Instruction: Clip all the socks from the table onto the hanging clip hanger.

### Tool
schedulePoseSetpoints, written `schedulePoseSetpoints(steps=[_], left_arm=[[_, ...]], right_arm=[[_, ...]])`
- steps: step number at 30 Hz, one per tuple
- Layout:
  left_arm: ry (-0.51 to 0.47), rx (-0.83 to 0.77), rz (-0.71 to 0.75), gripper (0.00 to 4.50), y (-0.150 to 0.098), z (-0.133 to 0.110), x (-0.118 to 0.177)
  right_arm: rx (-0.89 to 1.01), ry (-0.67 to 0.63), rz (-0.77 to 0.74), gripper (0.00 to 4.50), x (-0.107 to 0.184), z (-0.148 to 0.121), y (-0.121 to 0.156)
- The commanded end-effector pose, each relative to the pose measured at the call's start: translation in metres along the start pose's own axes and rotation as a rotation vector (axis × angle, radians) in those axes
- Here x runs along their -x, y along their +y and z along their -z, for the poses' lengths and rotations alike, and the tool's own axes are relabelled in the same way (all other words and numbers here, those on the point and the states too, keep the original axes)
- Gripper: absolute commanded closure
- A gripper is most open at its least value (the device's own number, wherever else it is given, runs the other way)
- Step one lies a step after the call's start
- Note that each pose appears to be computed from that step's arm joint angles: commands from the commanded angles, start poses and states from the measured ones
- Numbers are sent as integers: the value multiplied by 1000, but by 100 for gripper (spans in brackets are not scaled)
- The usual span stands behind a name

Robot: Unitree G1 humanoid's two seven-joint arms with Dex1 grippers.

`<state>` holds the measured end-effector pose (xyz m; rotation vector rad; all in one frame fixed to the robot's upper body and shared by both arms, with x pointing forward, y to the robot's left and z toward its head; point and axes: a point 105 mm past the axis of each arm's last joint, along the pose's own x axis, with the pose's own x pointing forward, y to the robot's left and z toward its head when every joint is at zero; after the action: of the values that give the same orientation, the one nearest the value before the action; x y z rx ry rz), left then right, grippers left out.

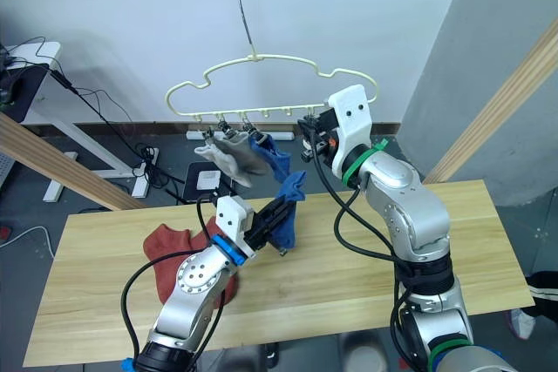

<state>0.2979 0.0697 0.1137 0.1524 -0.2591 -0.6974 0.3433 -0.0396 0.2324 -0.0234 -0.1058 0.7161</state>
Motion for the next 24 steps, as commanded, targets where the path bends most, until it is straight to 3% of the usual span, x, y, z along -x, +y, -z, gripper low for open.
schedulePoseSetpoints(steps=[1,24], left_arm=[[-67,-27,-2,450,-3,-14,-4],[-155,-25,-41,450,-3,-33,-16]], right_arm=[[-3,-59,-21,445,4,-15,7],[-57,-28,-5,445,2,-10,7]])
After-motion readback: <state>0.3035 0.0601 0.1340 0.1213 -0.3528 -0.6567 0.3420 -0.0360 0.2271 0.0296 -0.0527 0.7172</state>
